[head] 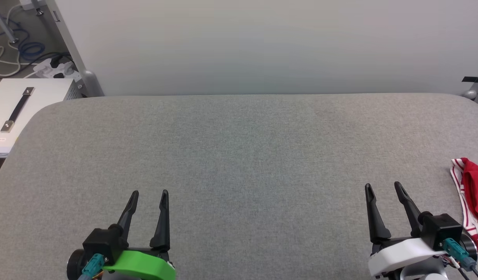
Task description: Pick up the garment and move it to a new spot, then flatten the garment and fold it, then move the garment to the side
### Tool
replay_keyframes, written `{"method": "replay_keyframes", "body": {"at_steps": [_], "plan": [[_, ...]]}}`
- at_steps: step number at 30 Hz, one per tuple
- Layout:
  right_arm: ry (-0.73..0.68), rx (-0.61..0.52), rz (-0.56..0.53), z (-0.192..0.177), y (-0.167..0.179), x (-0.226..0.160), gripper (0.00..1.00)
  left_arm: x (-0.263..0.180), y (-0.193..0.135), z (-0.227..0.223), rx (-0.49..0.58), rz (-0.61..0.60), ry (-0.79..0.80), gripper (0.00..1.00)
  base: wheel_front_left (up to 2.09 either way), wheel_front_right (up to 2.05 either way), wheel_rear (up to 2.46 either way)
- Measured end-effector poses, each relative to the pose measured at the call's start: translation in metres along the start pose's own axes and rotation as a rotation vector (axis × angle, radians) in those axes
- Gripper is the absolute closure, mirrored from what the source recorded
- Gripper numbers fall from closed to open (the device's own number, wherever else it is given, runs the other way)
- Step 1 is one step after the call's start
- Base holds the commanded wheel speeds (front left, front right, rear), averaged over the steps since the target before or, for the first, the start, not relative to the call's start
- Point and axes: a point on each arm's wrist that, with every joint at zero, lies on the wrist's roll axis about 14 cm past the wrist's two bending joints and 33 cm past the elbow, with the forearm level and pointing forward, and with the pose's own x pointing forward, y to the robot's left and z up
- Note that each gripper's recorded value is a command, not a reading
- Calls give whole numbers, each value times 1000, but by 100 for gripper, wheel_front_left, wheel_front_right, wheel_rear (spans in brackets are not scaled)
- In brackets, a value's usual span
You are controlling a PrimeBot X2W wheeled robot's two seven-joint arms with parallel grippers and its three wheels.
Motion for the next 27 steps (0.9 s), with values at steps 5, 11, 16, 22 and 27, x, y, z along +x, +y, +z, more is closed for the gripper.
{"method": "replay_keyframes", "body": {"at_steps": [5,11,16,22,27], "plan": [[3,4,-3,-1,0,0,0,0,-2,-2,-3,-4,6,0,0,0,0],[3,4,-5,-1,-1,0,0,0,-4,-4,-5,-9,12,0,0,0,0],[4,5,-6,-2,-1,0,100,0,-6,-4,-12,-16,13,100,0,0,0],[12,5,-8,-3,-1,0,100,1,-6,-5,-11,-17,20,100,0,0,0],[21,4,-9,-4,-2,0,100,1,-6,-6,-2,-15,29,100,0,0,0]]}}
